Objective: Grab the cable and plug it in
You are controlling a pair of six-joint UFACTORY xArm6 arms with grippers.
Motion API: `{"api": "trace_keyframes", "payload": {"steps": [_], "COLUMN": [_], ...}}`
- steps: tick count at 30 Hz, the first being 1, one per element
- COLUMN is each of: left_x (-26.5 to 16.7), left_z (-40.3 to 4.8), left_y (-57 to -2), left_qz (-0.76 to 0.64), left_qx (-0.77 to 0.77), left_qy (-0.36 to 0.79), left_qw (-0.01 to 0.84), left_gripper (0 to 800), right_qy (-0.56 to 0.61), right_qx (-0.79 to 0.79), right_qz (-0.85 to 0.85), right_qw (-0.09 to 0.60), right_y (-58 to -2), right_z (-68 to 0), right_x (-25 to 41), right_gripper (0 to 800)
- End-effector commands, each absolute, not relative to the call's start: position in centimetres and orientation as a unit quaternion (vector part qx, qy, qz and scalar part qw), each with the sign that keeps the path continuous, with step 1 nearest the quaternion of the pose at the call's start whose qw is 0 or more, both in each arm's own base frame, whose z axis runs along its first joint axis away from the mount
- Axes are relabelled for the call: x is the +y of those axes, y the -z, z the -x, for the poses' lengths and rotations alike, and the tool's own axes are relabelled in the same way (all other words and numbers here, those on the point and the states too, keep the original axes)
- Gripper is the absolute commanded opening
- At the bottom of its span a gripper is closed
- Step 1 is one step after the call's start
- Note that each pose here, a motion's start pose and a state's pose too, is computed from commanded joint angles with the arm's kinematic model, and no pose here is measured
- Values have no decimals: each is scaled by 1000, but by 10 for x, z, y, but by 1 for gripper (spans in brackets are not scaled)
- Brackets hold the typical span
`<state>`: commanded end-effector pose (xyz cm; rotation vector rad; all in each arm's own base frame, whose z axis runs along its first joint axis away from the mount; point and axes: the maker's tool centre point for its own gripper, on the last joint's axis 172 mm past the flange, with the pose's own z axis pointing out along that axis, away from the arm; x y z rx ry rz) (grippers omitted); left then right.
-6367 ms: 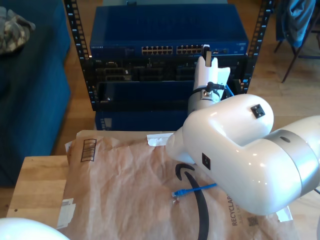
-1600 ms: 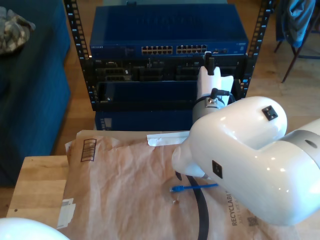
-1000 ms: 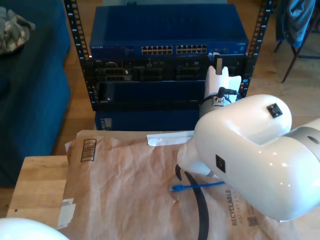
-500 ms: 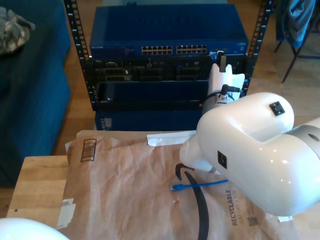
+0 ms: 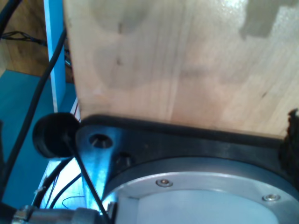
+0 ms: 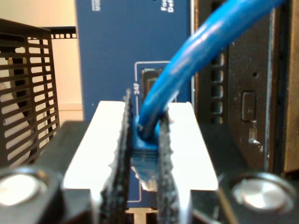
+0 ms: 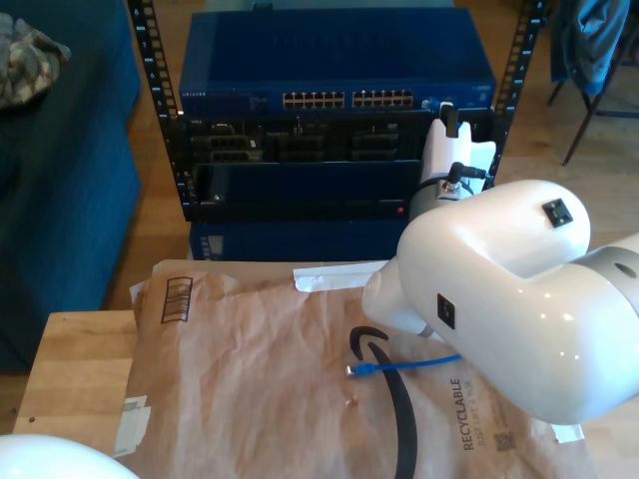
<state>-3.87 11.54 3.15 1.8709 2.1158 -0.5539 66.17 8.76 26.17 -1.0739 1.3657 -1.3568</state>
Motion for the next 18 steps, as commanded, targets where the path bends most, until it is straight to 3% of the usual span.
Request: {"api": "trace_keyframes", "payload": {"steps": [4, 10, 18], "left_x": [115, 115, 115], "left_z": [39, 39, 39], "left_y": [-31, -31, -32], "left_qz": [-644, -644, -645], "left_qx": [729, 729, 728], "left_qy": [191, 191, 191], "left_qw": [132, 131, 131], "left_gripper": [800, 800, 800], "right_qy": [548, 535, 539], "right_qx": [579, 592, 592], "right_qz": [414, 413, 376], "right_qw": [440, 440, 467], "right_y": [-257, -247, -277], "right_z": [-652, -633, -636], "right_x": [76, 110, 127], "right_gripper": [0, 0, 0]}}
